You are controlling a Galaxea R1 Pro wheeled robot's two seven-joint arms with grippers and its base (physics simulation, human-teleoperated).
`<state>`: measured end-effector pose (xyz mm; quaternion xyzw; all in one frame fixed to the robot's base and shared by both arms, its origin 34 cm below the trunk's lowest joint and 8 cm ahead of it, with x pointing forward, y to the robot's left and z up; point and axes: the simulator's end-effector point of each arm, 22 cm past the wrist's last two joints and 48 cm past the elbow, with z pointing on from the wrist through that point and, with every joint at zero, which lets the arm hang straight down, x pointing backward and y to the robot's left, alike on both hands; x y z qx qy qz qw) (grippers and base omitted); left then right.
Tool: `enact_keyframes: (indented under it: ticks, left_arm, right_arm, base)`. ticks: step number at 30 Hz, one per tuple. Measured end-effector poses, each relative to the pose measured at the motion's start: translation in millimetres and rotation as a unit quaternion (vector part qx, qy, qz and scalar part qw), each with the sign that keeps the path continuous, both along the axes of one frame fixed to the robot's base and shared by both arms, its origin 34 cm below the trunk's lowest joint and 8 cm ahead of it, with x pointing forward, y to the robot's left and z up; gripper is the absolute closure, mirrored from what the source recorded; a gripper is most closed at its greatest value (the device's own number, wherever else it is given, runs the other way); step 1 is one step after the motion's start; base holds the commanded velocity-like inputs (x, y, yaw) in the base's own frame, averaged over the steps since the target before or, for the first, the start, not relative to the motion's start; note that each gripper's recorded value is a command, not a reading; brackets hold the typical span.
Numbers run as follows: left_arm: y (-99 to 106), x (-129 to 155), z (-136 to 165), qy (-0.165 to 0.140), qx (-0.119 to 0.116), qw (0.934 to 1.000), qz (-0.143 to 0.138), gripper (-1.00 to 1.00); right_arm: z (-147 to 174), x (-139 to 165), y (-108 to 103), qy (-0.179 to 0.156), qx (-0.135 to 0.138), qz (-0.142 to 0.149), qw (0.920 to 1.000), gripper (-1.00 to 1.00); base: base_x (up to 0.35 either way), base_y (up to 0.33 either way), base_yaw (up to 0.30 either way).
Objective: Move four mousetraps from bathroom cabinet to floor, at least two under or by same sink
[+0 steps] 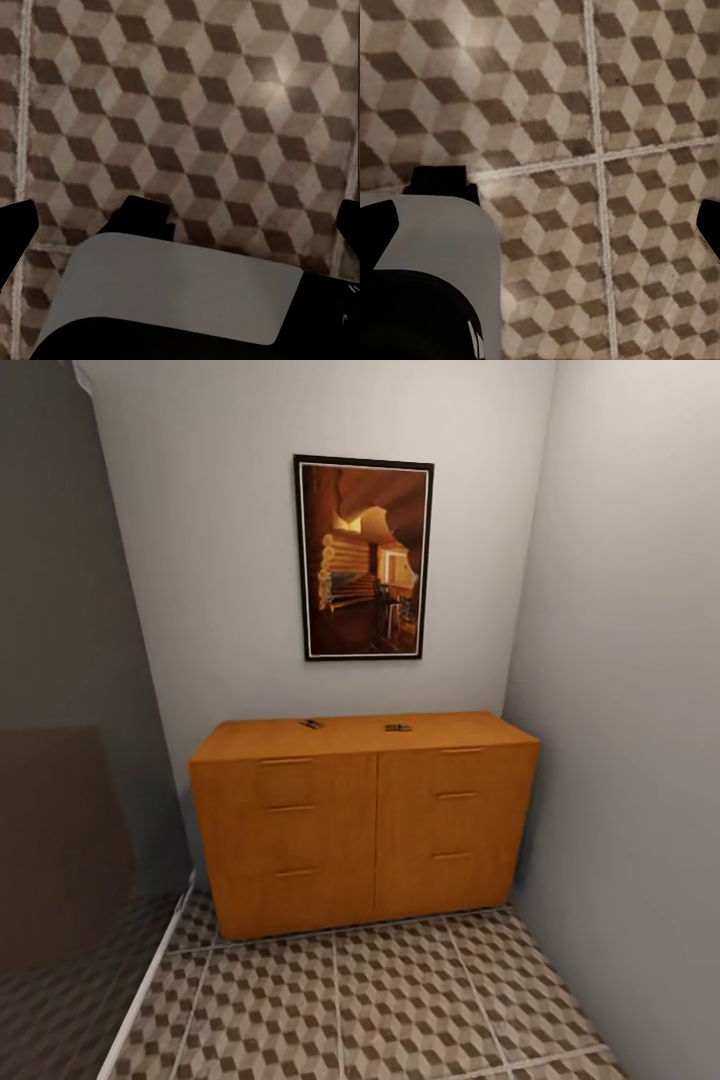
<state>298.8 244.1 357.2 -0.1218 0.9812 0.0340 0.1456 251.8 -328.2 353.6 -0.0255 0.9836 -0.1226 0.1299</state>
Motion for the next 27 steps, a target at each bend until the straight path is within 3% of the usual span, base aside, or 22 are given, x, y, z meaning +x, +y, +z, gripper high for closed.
enact_keyframes:
  ticks: [12, 27]
  left_arm:
    - [0.3, 1.0, 0.2, -0.002, 0.001, 1.0000, 0.000, -1.00]
    - [2.8, 1.0, 0.4, -0.003, 0.005, 1.0000, 0.006, -1.00]
  right_arm:
    - [0.0, 0.2, -0.2, 0.000, 0.000, 0.000, 1.0000, -1.00]
    - [-0.2, 0.2, -0.2, 0.001, 0.000, 0.002, 1.0000, -1.00]
  base:
    - [0.275, 0.000, 0.000]
    - [0.024, 0.000, 0.000]
